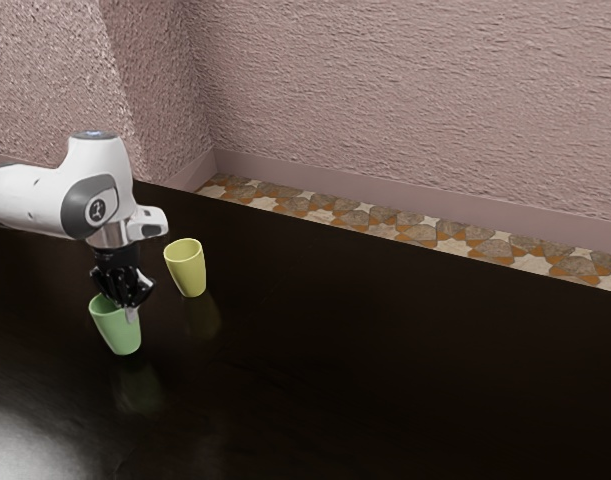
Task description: Place the left cup onto the right cup
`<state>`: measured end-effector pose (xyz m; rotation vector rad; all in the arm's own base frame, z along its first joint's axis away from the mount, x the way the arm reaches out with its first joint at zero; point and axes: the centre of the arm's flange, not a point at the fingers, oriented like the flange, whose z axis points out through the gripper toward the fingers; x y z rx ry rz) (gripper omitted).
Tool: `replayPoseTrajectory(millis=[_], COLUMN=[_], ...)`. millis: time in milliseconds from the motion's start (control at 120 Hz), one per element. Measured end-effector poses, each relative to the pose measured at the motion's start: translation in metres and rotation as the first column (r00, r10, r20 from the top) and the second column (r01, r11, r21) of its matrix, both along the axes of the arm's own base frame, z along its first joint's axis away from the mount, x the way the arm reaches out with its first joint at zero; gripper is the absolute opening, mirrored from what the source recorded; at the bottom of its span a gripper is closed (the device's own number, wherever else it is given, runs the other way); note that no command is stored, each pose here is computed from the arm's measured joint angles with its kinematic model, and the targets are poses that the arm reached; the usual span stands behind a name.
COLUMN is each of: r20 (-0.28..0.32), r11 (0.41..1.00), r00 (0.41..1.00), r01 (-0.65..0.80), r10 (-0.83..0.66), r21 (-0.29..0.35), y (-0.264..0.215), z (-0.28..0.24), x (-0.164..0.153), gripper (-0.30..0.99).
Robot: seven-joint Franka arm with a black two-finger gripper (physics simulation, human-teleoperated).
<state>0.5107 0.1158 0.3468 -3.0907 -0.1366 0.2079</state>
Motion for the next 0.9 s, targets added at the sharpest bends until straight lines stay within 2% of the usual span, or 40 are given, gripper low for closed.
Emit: replayPoseTrajectory(millis=[500,900], r20=[0.052,0.049], r11=[0.999,0.998], r00=[0.999,0.999], r01=[-0.016,-0.003], r10=[0.014,-0.001], r21=[0.043,0.07], y=[0.016,0.011], z=[0.075,0.092], x=[0.04,0.107], gripper=[-0.09,-0.09])
